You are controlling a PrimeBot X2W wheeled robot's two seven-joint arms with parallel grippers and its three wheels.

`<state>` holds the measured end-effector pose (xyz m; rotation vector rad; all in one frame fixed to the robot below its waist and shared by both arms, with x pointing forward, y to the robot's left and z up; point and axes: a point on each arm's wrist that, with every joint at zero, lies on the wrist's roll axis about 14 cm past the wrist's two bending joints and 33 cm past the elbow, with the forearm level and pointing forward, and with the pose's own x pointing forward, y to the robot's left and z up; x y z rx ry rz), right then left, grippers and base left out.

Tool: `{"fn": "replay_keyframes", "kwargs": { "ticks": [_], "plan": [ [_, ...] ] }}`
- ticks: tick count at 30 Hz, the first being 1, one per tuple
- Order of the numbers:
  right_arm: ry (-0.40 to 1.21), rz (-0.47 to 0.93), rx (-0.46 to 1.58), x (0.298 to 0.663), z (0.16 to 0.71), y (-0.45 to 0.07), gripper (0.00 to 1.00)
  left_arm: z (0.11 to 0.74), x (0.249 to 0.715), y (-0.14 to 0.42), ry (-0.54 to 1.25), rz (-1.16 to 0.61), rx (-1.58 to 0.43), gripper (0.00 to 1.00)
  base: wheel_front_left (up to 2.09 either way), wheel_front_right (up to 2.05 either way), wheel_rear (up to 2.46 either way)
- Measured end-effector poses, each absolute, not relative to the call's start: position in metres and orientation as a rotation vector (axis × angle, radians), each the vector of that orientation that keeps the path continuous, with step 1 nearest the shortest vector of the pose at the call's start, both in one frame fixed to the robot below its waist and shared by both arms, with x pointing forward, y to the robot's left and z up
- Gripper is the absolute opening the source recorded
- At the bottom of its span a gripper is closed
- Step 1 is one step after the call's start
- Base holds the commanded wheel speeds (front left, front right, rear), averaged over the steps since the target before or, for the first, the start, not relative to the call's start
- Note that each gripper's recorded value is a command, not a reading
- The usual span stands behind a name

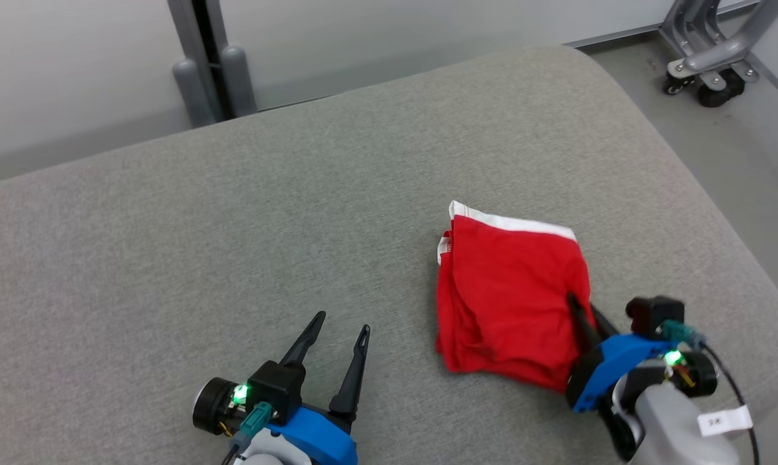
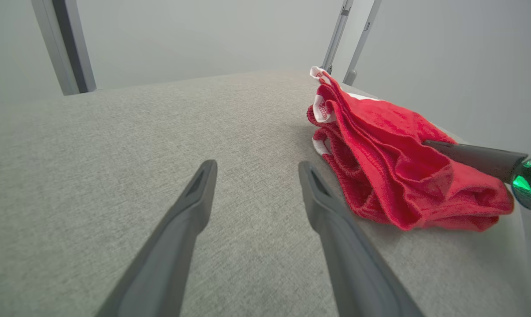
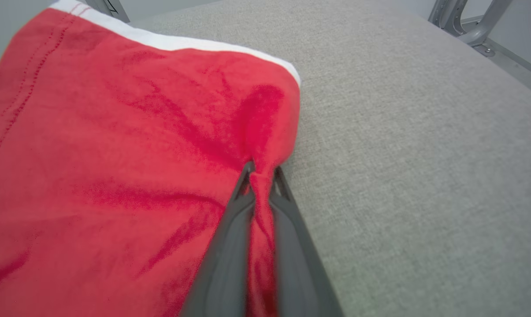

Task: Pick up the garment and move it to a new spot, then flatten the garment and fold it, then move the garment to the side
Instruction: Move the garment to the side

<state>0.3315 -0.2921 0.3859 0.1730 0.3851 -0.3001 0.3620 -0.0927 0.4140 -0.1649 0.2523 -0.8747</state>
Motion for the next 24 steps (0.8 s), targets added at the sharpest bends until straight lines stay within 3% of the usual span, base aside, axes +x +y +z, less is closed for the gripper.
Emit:
{"fn": "replay_keyframes", "kwargs": {
  "ticks": [8,19,20,21,22,24],
  "plan": [
    [0.349,-0.274,-0.016,0.382,0.419,-0.337,0.00,0.394,0.373,-0.066,0.292,-0.801,-0.136,1.00,0.00,0.00,0.00],
    [0.392,-0.410,-0.231,0.413,0.456,-0.436,0.00,0.373,0.392,-0.021,0.323,-0.671,-0.115,1.00,0.00,0.00,0.00],
    [0.398,-0.430,-0.236,0.412,0.458,-0.444,0.11,0.372,0.393,-0.019,0.325,-0.665,-0.114,1.00,0.00,0.00,0.00],
    [0.397,-0.445,-0.240,0.411,0.461,-0.450,0.46,0.372,0.393,-0.017,0.325,-0.661,-0.113,1.00,0.00,0.00,0.00],
    [0.395,-0.457,-0.246,0.411,0.463,-0.455,1.00,0.372,0.394,-0.016,0.324,-0.658,-0.113,1.00,0.00,0.00,0.00],
    [0.378,-0.490,-0.240,0.410,0.469,-0.464,1.00,0.374,0.396,-0.014,0.318,-0.652,-0.111,1.00,0.00,0.00,0.00]
  ]
}}
